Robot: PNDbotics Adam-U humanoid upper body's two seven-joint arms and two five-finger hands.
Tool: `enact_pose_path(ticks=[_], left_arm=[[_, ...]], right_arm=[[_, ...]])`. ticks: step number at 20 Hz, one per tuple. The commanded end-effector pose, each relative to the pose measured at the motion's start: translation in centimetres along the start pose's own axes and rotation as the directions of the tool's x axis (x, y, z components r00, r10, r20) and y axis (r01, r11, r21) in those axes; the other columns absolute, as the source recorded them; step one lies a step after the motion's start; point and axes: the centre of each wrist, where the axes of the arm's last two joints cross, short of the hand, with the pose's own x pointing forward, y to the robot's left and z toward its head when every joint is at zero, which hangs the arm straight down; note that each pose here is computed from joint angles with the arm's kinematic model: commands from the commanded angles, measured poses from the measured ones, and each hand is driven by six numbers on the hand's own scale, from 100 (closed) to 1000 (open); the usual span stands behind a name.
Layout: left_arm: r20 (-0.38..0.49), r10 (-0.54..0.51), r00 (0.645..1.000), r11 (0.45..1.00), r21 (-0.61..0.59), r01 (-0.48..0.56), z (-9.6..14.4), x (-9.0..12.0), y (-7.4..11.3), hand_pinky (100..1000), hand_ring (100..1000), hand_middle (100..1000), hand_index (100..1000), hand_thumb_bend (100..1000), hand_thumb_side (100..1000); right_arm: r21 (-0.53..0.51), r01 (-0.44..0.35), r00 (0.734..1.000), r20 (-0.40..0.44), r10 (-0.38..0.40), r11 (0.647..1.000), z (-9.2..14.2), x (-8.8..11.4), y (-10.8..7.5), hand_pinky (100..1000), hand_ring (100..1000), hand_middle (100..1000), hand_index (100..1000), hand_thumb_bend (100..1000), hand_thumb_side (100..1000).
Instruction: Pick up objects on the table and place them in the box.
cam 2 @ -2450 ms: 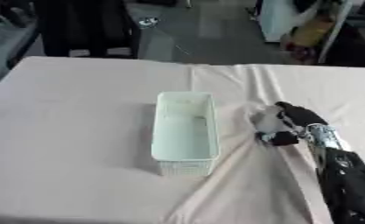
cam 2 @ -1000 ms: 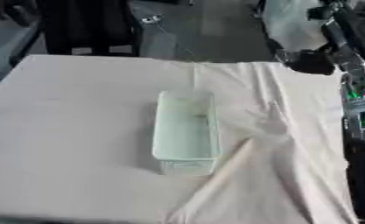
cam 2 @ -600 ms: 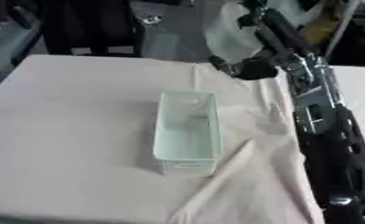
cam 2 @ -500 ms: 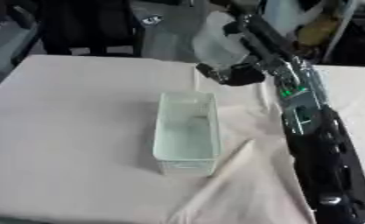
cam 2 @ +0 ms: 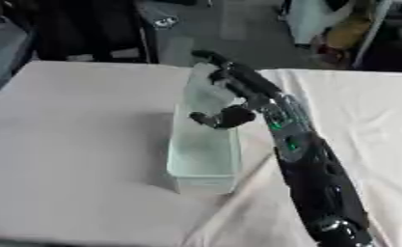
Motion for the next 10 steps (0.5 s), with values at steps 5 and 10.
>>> enact_pose_path(ticks=[5, 10], left_arm=[[0.032, -0.013, 0.999, 1.0, -0.003, 0.013, -0.6, 0.6, 0.5, 476, 601, 735, 731, 100, 752], [0.03, -0.015, 0.999, 1.0, -0.003, 0.015, -0.5, 0.6, 0.5, 476, 601, 735, 730, 100, 752]], right_arm=[[0.318, -0.09, 0.994, -0.027, 0.104, 0.944, -0.5, -0.9, 1.1, 986, 959, 969, 1000, 100, 1000], [0.415, -0.037, 0.997, -0.049, 0.063, 0.909, 0.3, -1.2, 0.8, 1000, 1000, 1000, 1000, 100, 1000]])
